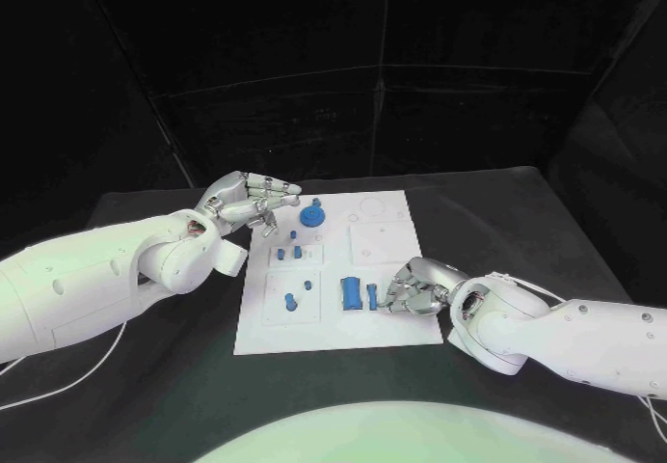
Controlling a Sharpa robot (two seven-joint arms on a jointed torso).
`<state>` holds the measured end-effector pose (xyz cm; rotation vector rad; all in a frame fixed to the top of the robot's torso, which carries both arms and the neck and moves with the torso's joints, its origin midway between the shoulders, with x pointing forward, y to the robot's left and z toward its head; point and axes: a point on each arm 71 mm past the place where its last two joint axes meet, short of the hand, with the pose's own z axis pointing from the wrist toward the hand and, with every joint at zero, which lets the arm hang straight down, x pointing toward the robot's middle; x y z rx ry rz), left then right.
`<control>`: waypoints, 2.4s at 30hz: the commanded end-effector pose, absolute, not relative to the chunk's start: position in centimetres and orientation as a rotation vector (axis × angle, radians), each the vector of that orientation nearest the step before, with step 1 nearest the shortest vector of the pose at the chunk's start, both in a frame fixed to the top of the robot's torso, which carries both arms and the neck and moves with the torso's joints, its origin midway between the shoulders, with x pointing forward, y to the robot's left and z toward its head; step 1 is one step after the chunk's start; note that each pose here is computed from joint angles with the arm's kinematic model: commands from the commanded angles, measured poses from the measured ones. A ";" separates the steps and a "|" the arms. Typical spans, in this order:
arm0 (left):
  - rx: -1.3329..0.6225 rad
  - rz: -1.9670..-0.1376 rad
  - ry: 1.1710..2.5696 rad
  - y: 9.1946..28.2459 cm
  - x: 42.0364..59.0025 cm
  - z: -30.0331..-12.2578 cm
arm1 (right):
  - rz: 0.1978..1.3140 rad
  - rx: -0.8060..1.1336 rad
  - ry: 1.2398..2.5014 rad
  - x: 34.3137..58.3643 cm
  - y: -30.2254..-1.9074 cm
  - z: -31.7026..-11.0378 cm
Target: Assemble the parts on the task board
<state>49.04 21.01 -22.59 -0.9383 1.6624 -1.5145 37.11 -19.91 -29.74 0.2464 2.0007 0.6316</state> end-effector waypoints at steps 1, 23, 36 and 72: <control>-0.938 -1.528 1.663 20.9 49.0 -22.5 | 0.713 0.282 1.966 37.0 -19.8 -29.3; -1.066 -1.476 1.564 22.0 50.0 -23.7 | 1.198 0.715 1.719 44.6 -23.9 -26.3; -1.168 -1.397 1.438 22.4 52.6 -25.5 | 1.270 0.854 1.574 52.3 -23.2 -26.3; -1.209 -1.234 1.227 19.3 46.6 -22.7 | 1.238 1.188 1.232 46.8 -19.3 -22.7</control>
